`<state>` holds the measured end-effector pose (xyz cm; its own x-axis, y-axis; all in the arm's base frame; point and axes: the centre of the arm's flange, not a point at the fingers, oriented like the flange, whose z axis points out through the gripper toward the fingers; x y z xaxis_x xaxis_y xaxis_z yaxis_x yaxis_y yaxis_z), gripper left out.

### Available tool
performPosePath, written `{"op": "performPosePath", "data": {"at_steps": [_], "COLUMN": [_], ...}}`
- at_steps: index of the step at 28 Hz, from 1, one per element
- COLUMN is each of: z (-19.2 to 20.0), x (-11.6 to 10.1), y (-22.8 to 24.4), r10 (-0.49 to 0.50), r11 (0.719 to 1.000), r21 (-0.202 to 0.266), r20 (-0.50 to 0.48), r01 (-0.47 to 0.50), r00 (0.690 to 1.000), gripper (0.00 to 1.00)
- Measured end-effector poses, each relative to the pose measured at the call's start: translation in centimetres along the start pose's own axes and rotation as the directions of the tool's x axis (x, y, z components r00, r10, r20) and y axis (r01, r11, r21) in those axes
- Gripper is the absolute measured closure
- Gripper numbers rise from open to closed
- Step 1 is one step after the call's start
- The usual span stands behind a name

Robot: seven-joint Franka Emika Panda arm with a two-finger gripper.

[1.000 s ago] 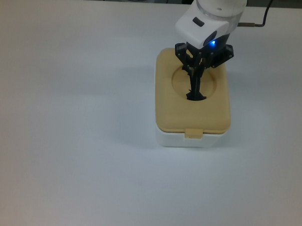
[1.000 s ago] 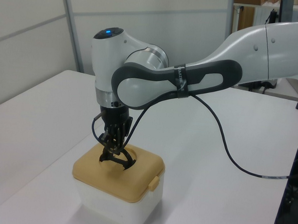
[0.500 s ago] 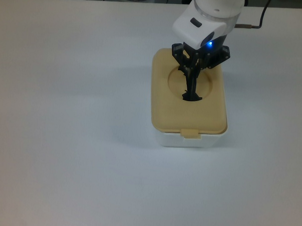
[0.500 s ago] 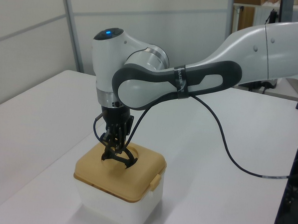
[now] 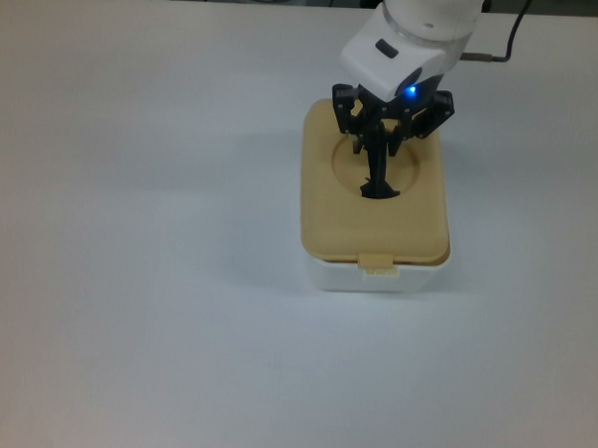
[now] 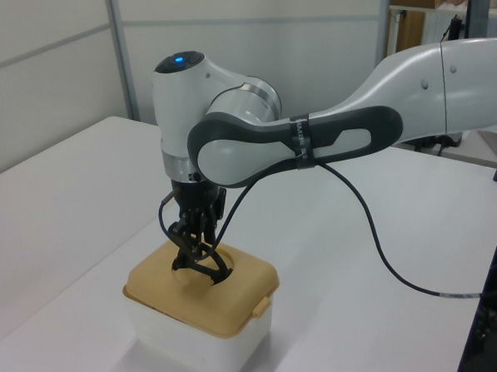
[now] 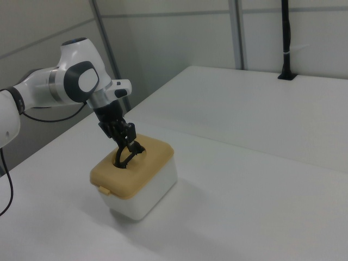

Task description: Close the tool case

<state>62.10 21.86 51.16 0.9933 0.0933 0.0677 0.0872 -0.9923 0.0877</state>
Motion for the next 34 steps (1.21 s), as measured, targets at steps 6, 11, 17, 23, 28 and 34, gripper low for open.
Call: {"op": "performPosePath", "data": {"at_steps": [6,11,17,23,28,34], "z": [-0.9,-3.7,-8.0,-11.4,-13.1,-14.2], "x": [-0.1,-0.6,-2.0,-4.1,-5.9,-7.3], "y": [0.4,3.2,8.3,13.7,16.0,16.4], "r10": [0.004,0.045,0.085,0.078,0.074,0.077], "r11": [1.0,0.999,0.996,0.996,0.996,0.996], "r21": [-0.002,-0.006,-0.004,0.04,0.047,0.044], "r20": [-0.015,-0.032,-0.047,-0.03,-0.002,0.014], "r01": [-0.004,-0.045,-0.085,-0.077,-0.074,-0.078], "r00": [1.0,0.998,0.995,0.997,0.997,0.997], "gripper": [0.31,0.09,0.0,0.0,0.0,0.0]}}
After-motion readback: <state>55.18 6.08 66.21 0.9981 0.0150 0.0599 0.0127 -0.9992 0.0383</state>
